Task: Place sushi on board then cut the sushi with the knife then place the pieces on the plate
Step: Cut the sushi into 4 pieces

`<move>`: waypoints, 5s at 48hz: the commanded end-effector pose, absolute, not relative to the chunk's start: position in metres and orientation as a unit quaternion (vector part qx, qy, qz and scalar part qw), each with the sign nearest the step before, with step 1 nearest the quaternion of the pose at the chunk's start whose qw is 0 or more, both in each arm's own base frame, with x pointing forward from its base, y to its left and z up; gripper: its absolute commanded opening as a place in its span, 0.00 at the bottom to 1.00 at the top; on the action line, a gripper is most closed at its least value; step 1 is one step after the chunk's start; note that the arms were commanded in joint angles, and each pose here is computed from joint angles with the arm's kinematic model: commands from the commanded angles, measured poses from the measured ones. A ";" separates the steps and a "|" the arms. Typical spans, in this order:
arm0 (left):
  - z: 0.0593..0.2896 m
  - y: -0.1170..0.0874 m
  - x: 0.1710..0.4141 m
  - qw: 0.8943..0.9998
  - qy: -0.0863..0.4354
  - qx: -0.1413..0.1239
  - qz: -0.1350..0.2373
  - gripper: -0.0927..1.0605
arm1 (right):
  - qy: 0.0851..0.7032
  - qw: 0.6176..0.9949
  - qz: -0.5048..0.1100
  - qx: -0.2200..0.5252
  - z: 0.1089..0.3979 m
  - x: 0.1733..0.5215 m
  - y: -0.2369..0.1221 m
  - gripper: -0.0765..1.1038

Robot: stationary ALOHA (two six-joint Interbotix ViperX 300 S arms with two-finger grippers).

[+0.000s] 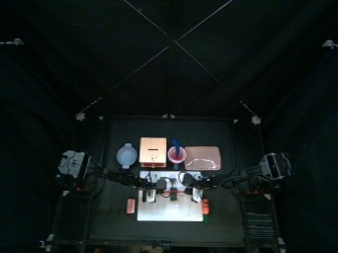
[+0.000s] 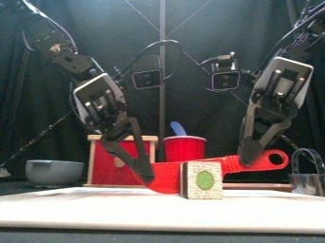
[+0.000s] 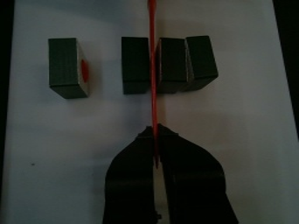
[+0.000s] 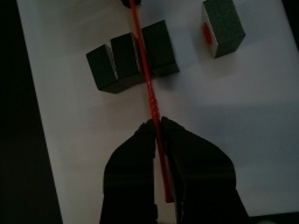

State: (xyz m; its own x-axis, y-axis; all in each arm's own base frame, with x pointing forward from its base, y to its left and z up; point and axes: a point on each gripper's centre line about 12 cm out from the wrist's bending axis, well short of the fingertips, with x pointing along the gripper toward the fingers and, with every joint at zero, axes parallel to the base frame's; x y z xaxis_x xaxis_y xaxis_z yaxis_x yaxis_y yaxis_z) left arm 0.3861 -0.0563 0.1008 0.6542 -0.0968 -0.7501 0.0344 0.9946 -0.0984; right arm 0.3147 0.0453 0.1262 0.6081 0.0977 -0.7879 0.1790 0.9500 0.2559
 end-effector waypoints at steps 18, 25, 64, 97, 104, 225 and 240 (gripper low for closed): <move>0.115 -0.069 0.387 0.914 0.401 -0.039 -0.050 0.36 | 0.428 0.889 -0.004 0.163 0.141 0.317 0.060 0.37; 0.124 -0.066 0.387 0.918 0.392 -0.039 -0.049 0.36 | 0.417 0.896 0.002 0.150 0.153 0.316 0.057 0.37; 0.147 -0.098 0.380 0.925 0.368 -0.040 -0.086 0.36 | 0.380 0.908 0.024 0.173 0.186 0.308 0.068 0.37; 0.129 -0.099 0.383 0.920 0.382 -0.043 -0.081 0.36 | 0.408 0.897 0.014 0.168 0.164 0.312 0.068 0.37; 0.123 -0.099 0.383 0.917 0.388 -0.044 -0.079 0.36 | 0.421 0.892 0.013 0.167 0.155 0.313 0.070 0.37; 0.170 -0.017 0.367 0.965 0.261 -0.025 -0.009 0.70 | 0.407 0.887 0.015 0.219 0.216 0.216 0.051 0.37; 0.166 -0.006 0.365 0.963 0.267 -0.026 0.005 0.70 | 0.434 0.858 -0.034 0.273 0.203 0.173 0.035 0.37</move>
State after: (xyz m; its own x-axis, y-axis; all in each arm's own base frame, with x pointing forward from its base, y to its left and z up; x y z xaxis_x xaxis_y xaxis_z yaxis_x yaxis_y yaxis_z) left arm 0.3626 -0.0105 0.1573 0.8404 -0.0136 -0.5419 -0.0169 0.9985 -0.0514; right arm 0.1768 0.0376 0.2027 0.6317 0.1834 -0.7532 0.2759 0.8548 0.4395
